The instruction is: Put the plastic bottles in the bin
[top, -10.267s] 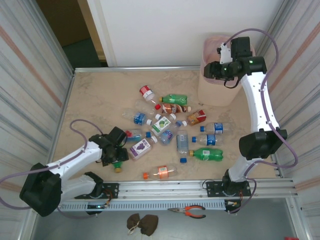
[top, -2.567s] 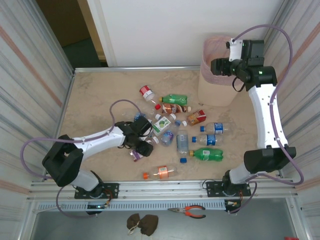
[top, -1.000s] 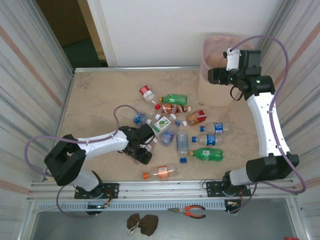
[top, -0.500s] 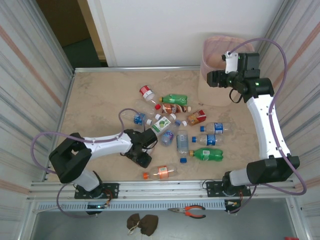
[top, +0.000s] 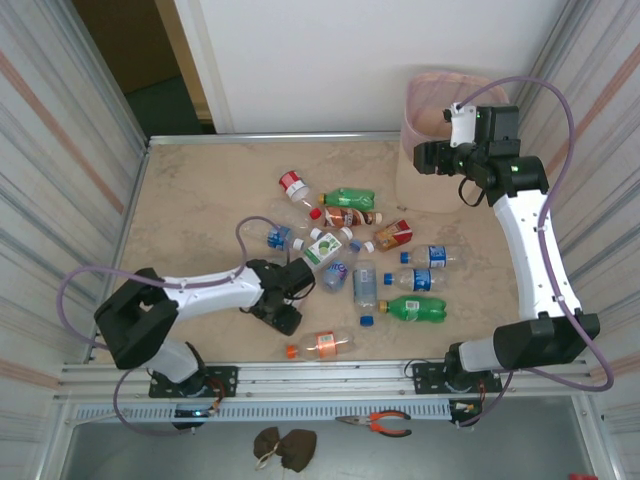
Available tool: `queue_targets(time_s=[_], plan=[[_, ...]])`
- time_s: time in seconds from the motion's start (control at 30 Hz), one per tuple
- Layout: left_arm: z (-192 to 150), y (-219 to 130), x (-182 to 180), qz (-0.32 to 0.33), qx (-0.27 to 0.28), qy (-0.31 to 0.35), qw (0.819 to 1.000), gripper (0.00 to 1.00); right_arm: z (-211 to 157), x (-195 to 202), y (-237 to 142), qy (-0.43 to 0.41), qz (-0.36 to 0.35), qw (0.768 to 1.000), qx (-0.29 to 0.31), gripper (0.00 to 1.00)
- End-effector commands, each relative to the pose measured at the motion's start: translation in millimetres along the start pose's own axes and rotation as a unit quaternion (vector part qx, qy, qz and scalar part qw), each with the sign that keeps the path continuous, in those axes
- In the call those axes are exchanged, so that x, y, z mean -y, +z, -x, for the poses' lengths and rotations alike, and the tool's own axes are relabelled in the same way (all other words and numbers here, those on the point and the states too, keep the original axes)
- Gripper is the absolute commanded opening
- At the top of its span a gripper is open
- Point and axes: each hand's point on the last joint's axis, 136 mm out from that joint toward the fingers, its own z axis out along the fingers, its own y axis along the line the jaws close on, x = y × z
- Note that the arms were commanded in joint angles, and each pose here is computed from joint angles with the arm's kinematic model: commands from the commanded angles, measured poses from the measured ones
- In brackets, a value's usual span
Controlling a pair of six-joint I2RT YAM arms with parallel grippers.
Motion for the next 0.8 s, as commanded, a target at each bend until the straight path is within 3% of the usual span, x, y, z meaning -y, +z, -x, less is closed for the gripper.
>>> queue_targets(time_s=[0.0, 0.23, 0.43, 0.6, 0.77], plan=[[9.1, -26.2, -3.8, 0.006, 0.045, -0.009, 0.999, 0.60, 8.2, -9.8, -22.0, -0.003, 0.009, 1.000, 0.023, 0.78], [41.0, -79.0, 2.8, -0.025, 0.149, 0.002, 0.989, 0.59, 14.5, -24.5, -40.1, -0.002, 0.037, 0.998, 0.047, 0.78], [81.3, -135.7, 8.7, -0.070, 0.278, 0.013, 0.958, 0.57, 26.2, -51.4, -63.7, 0.004, 0.106, 0.990, 0.095, 0.79], [112.2, -196.9, 22.5, -0.143, 0.407, 0.038, 0.902, 0.57, 38.3, -79.5, -93.6, -0.012, 0.171, 0.973, 0.157, 0.80], [125.5, -270.6, 33.8, -0.194, 0.535, 0.085, 0.818, 0.58, 47.3, -118.9, -136.7, -0.054, 0.256, 0.940, 0.219, 0.81]])
